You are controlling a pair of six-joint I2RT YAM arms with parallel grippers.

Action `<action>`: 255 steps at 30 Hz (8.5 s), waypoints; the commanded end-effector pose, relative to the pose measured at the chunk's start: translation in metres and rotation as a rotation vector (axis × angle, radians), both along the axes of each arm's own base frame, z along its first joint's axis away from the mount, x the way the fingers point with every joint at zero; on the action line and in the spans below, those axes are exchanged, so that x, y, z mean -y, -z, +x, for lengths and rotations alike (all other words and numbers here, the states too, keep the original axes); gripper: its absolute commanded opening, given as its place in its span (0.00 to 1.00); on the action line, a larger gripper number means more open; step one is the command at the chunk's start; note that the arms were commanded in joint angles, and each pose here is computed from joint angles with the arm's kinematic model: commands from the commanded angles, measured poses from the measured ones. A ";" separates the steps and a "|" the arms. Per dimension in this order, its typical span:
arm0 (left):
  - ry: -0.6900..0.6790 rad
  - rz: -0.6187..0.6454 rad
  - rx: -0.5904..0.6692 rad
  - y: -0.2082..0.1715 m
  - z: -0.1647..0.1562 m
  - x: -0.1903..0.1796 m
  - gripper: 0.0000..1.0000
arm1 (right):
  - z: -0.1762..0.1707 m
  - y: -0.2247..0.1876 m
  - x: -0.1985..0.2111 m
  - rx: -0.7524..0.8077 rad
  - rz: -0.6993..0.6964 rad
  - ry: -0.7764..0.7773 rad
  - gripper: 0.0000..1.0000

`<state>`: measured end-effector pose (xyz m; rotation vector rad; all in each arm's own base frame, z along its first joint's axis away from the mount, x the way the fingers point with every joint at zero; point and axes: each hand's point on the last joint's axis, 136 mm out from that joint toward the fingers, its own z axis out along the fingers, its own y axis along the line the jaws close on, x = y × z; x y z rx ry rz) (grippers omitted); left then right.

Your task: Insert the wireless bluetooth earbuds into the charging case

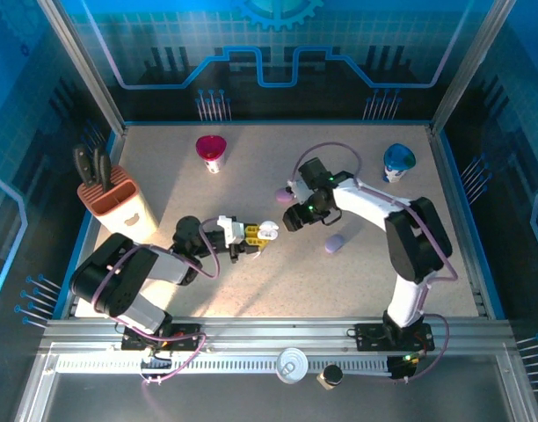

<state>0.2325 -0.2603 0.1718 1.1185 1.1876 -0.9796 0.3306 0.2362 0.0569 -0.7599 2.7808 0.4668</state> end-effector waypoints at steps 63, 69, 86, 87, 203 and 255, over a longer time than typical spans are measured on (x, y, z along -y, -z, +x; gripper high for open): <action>-0.008 -0.002 0.021 0.001 -0.009 -0.008 0.06 | 0.018 0.044 -0.016 0.015 -0.681 -0.245 0.21; -0.031 0.000 0.015 0.002 -0.006 -0.010 0.06 | 0.023 0.024 -0.024 0.054 -0.572 -0.195 0.20; -0.103 -0.057 -0.097 -0.010 0.008 -0.016 0.06 | 0.023 -0.122 -0.039 0.161 0.424 0.020 0.20; -0.105 -0.059 -0.100 -0.011 0.009 -0.016 0.06 | 0.018 -0.131 -0.039 0.156 0.480 0.011 0.20; -0.152 -0.074 -0.077 -0.020 0.029 -0.022 0.07 | -0.075 -0.192 -0.084 -0.021 0.876 -0.262 0.16; -0.218 -0.035 -0.014 -0.009 0.049 -0.025 0.07 | -0.059 -0.155 -0.089 -0.180 0.806 -0.131 0.16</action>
